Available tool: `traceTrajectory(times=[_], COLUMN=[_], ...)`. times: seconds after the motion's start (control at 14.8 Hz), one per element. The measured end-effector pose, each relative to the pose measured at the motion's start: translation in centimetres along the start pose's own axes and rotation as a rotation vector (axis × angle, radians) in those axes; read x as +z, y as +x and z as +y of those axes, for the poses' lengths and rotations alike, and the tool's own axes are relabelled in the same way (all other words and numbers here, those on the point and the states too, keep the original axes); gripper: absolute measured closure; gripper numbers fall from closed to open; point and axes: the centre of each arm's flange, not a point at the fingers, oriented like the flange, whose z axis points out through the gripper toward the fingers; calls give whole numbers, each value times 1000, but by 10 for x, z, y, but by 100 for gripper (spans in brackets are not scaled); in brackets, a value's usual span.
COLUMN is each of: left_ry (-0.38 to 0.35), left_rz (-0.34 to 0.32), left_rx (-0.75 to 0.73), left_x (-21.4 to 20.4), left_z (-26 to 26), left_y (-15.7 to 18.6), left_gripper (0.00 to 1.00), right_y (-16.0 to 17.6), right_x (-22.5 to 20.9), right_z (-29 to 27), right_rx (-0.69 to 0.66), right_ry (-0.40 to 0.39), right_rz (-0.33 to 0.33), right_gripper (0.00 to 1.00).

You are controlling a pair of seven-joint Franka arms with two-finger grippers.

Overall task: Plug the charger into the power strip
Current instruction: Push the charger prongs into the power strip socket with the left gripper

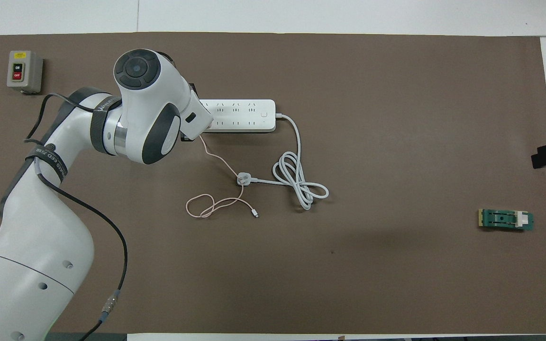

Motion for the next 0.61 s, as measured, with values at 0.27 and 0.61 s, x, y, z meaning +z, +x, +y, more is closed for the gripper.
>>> traceTrajectory(times=[0.27, 0.61], left_ry=[-1, -12], left_rz=[0, 2], left_rx=[0, -3], left_x=[0, 10], left_z=[0, -1], left_y=[0, 1], left_gripper=[68, 44], right_y=[0, 0], right_x=[0, 0], right_z=[0, 0], right_rx=[0, 0], right_ry=[0, 0], right_rz=[0, 1], right_gripper=[0, 0])
